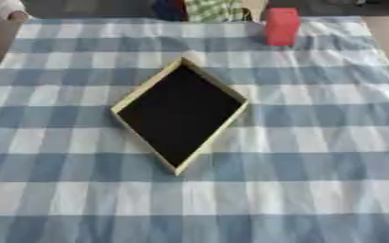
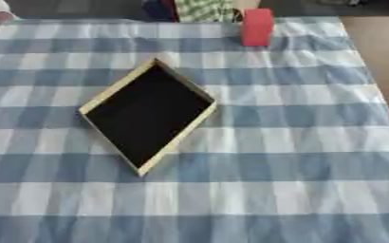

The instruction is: Pick up objects on the table and place them in the box.

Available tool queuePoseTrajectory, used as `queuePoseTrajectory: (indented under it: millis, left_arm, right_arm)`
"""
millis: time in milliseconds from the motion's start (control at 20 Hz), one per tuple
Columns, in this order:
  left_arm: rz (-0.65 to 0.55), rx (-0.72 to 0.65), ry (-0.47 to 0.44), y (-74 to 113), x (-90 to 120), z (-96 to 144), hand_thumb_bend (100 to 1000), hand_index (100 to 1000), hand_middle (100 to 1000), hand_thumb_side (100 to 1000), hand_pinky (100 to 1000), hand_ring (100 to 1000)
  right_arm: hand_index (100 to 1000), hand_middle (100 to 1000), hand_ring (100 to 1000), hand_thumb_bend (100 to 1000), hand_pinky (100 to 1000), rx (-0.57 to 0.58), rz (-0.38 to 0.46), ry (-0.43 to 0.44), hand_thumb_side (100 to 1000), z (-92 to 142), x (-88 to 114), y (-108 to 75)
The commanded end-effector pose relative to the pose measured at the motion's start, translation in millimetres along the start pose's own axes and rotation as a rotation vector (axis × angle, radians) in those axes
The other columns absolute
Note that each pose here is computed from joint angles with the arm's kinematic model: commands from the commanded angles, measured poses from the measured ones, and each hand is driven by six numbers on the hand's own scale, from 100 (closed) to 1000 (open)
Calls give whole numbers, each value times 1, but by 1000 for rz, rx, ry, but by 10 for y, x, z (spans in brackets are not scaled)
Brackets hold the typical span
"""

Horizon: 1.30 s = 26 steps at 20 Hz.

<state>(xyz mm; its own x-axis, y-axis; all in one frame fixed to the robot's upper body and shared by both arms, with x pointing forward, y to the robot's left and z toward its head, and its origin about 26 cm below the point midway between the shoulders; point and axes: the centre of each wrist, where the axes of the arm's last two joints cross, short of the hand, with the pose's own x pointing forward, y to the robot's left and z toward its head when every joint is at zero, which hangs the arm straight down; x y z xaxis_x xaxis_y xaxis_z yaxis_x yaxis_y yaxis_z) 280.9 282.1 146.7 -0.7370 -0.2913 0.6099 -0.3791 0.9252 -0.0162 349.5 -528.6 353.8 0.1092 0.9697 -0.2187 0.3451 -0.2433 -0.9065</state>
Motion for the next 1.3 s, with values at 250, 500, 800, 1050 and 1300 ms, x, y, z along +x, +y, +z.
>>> queuePoseTrajectory:
  millis: [250, 500, 800, 1050, 1300]
  left_arm:
    - [-3, -24, -18, 33, 41, -41, 100, 631, 588, 746, 678, 660]
    - [1, -28, -19, 27, 44, -48, 100, 631, 588, 747, 678, 661]
    - [5, -34, -18, 19, 46, -49, 100, 631, 589, 746, 677, 661]
    - [8, -40, -17, 13, 47, -50, 100, 630, 589, 746, 677, 662]
    - [12, -45, -16, 4, 50, -52, 100, 630, 590, 746, 677, 663]
  right_arm:
    - [964, 997, 1000, 132, 1000, 128, 68, -43, 1000, -134, -27, 71]
    - [976, 1000, 1000, 186, 1000, 201, 66, -78, 964, -216, 32, 198]
    - [957, 991, 1000, 213, 1000, 259, 25, -161, 759, -291, 127, 291]
    - [962, 981, 1000, 299, 1000, 302, -13, -211, 503, -366, 221, 255]
    - [988, 985, 1000, 342, 1000, 327, -52, -231, 286, -459, 348, 236]
